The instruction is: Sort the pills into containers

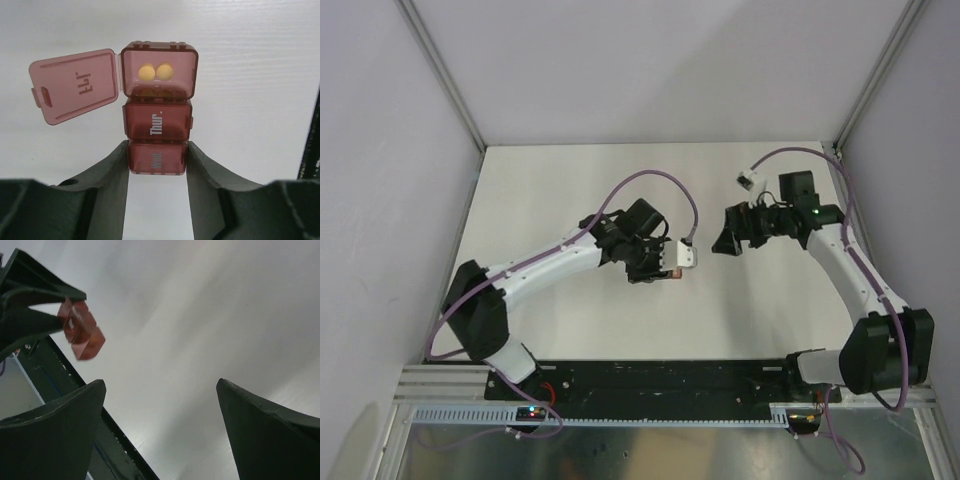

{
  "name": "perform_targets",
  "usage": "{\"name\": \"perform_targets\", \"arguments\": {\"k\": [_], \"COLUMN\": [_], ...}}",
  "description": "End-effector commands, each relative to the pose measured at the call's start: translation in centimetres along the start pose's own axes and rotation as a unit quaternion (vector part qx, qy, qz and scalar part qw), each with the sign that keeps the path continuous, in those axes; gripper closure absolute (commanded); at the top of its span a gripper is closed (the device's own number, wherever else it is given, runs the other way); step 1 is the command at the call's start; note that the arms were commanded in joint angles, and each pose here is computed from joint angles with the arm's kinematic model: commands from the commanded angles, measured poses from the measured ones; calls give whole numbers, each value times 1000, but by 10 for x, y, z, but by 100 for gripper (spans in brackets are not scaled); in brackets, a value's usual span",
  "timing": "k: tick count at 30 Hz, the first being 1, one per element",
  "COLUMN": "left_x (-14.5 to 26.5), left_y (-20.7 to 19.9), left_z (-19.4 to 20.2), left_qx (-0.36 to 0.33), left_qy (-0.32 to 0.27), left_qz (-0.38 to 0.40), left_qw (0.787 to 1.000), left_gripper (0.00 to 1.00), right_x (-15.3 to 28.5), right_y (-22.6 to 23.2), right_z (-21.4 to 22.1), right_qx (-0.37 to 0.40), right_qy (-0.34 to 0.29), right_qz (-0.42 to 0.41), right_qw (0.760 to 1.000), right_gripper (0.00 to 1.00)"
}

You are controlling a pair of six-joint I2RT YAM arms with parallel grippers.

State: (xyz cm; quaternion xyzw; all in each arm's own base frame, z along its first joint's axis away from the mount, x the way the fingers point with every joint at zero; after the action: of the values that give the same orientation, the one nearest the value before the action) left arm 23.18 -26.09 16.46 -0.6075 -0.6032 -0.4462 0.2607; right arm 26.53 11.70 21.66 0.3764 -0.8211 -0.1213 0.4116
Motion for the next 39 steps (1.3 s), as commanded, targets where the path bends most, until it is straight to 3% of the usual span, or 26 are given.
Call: {"name": "perform_targets", "arguments": {"k": [1,11,25,39], "left_x": [28,51,40,40], "left_y": [-19,-39,-29,-23], "left_z": [-22,-44,-42,-45], "left_qx": [12,12,20,23], "left_qy": [-45,-77,-48,-43], "left_qz": [1,2,-7,-20], "left_qw": [999,997,999,999], "left_gripper": [100,100,100,100], "right_x": [-19,-50,-45,-54], "right_y": [21,51,87,90], "right_z": [-27,-36,-13,12], "right_qx": [33,39,73,81], "right_qy": [-4,37,81,117], "right_qz": [-38,-110,-192,-206], "right_qw": [999,993,975,968], "right_gripper": [1,2,5,7]}}
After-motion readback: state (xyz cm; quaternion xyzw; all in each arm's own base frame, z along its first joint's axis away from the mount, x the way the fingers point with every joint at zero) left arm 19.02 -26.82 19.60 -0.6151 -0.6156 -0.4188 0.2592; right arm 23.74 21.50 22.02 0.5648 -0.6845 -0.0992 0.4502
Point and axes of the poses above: each gripper's point midway between its finger pads, its own x axis back along the fingers, its own y axis along the line the jaws close on, z = x × y, the point moved 5 cm from there along x, back along the fingers, and after that the axes turned 8 degrees about -x, right-handed, at the moved point
